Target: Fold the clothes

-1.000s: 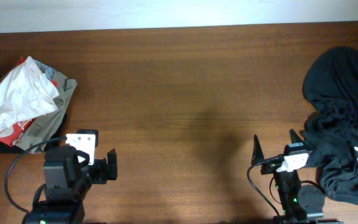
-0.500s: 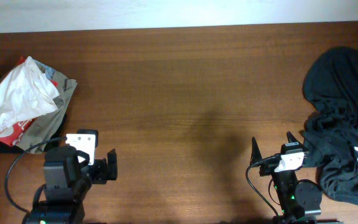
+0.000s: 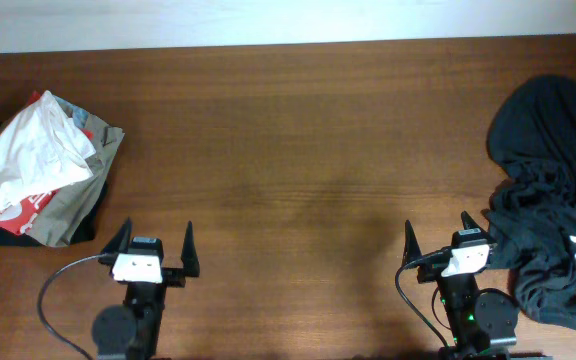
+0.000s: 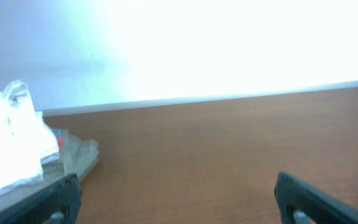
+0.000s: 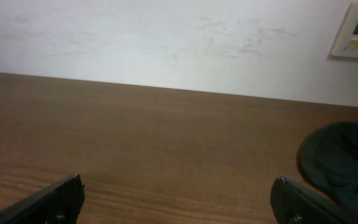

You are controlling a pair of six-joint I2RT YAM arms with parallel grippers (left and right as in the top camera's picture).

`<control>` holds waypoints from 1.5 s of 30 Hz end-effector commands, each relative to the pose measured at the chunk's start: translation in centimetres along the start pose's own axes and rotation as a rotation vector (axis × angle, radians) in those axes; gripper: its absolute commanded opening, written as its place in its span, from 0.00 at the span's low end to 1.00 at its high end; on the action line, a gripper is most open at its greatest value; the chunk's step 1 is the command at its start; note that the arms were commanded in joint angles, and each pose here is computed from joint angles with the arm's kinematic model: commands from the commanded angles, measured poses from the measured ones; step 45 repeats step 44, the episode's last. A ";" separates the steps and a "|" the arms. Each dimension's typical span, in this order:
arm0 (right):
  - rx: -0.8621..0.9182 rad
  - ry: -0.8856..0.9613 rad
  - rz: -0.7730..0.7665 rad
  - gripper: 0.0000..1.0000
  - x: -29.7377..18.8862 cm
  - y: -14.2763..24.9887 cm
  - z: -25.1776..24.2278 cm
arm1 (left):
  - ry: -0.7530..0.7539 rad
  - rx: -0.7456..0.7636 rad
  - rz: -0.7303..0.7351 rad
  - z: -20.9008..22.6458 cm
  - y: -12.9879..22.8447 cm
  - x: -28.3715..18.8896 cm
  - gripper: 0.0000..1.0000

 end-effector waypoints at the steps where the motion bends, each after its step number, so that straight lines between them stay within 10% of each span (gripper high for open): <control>1: -0.003 0.002 0.004 0.99 0.0 0.2 0.0 | -0.024 -0.010 0.007 -0.1 1.7 -0.2 0.99; 45: -0.003 0.002 0.004 0.99 0.0 0.2 0.0 | -0.054 -0.013 0.074 0.0 2.8 -0.4 0.99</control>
Point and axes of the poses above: each gripper's point midway between its finger pads, its own x axis out along the fingers, its own z axis along the line the jaws close on, y = z × x, the point moved 8 cm from there along -x, back along the fingers, and after that the axes turned 8 degrees about x, right-handed, at the moved point
